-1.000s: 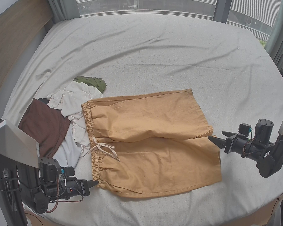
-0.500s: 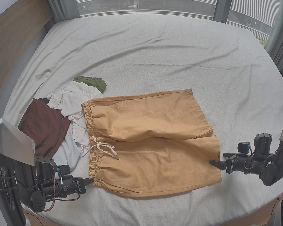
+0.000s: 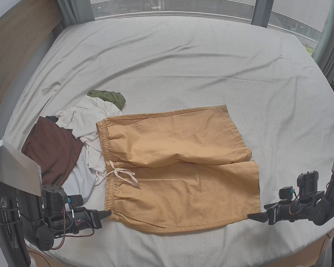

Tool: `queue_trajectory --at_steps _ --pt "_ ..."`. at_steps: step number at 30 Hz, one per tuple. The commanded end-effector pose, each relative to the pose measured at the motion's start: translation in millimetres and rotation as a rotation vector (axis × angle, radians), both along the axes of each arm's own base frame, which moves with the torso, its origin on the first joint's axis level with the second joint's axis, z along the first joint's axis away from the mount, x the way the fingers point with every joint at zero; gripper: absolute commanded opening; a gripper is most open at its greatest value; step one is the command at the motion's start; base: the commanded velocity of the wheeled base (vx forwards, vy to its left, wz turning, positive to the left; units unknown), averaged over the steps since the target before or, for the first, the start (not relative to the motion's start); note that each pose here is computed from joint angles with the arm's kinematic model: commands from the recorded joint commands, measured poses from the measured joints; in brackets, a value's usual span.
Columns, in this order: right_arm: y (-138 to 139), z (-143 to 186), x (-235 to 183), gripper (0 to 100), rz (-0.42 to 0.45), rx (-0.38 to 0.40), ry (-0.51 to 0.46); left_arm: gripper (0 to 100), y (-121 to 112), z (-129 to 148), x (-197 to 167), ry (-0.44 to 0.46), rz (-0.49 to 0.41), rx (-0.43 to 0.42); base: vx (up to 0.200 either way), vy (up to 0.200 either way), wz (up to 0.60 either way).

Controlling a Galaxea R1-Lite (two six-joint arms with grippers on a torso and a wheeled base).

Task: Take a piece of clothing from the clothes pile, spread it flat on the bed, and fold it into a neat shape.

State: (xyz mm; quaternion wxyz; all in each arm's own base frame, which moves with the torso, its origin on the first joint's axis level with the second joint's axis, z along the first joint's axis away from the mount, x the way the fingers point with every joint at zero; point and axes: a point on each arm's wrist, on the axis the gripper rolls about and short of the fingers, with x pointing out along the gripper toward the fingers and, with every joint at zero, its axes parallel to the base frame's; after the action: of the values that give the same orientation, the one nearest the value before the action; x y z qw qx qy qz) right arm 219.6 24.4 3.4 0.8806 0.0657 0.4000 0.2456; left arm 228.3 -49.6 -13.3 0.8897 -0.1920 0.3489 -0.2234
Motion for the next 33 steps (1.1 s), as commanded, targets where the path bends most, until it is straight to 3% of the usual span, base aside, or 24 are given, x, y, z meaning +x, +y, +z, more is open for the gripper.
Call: queue_trajectory --at_steps 1,15,16,33 --pt "2 -1 -1 100 0.010 -0.001 0.011 0 0 1 0 -0.003 0.000 -0.001 0.000 0.000 0.00" --pt "3 -8 9 100 0.022 0.048 0.026 0 0 1 2 -0.010 -0.001 -0.001 0.000 0.000 0.00" --pt "3 -8 9 0 0.021 0.049 0.028 0 0 1 2 -0.010 -0.001 -0.001 0.000 0.000 0.00" --pt "3 -10 10 0 0.012 0.056 0.040 0 0 2 0 -0.005 0.000 -0.005 0.000 0.000 0.00"
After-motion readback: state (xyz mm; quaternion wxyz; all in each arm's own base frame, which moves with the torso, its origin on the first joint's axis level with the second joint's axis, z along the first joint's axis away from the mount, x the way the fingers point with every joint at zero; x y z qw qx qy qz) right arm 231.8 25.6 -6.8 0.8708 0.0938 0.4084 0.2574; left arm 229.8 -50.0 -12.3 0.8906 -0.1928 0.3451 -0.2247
